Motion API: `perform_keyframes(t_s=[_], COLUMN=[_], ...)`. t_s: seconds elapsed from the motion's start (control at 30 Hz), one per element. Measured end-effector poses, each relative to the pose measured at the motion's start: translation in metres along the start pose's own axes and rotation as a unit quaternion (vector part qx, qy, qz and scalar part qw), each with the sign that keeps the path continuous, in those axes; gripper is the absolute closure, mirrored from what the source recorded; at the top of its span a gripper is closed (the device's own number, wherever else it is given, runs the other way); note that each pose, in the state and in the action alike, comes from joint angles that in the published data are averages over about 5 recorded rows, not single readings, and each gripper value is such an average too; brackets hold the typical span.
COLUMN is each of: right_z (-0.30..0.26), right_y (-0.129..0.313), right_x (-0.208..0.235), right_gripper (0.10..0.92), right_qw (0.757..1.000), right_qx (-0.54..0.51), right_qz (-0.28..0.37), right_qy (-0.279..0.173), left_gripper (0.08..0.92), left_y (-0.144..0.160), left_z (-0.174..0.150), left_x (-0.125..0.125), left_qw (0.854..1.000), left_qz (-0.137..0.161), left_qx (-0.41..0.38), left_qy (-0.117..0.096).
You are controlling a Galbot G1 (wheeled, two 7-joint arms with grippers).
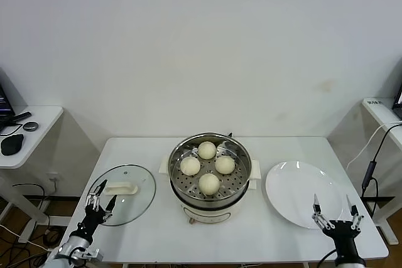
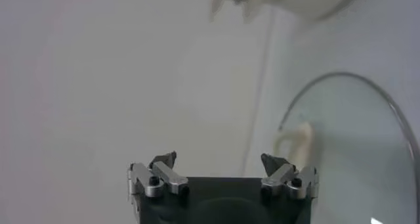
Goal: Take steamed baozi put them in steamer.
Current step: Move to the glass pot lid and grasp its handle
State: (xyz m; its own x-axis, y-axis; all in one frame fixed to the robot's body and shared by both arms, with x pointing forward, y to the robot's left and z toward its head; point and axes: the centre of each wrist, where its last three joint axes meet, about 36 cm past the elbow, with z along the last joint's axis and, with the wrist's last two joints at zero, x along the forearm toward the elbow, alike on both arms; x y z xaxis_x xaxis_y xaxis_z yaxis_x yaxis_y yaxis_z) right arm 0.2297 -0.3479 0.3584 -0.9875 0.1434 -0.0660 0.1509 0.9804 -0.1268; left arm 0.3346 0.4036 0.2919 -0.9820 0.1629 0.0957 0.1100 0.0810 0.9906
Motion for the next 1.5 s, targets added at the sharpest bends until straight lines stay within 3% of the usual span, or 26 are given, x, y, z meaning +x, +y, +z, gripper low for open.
perform_keyframes(t_s=[0.5,1.07,1.27,1.5], right_z=[-0.010,-0.006,-0.005,-0.003], right_y=[0.005,0.011,0.013,0.017], right_x=[0.015,0.022,0.023,0.024], right_gripper=[0.200,0.200,0.200,0.200], right_qw=[1.000,1.000,1.000,1.000], right_qx=[-0.002,0.001,0.000,-0.002], right_qz=[0.010,0.001,0.000,-0.003], right_qy=[0.008,0.017,0.018,0.021], left_gripper=[0.177,0.181,0.291,0.495], left_y=[-0.006,-0.006,-0.008,-0.013], left_z=[0.046,0.054,0.050,0.045], left_x=[-0.052,-0.085,-0.091,-0.096], left_qw=[0.996,0.994,0.994,0.994], left_qz=[0.035,0.038,0.040,0.041], left_qx=[-0.084,-0.102,-0.103,-0.102], left_qy=[-0.006,-0.004,-0.006,-0.006])
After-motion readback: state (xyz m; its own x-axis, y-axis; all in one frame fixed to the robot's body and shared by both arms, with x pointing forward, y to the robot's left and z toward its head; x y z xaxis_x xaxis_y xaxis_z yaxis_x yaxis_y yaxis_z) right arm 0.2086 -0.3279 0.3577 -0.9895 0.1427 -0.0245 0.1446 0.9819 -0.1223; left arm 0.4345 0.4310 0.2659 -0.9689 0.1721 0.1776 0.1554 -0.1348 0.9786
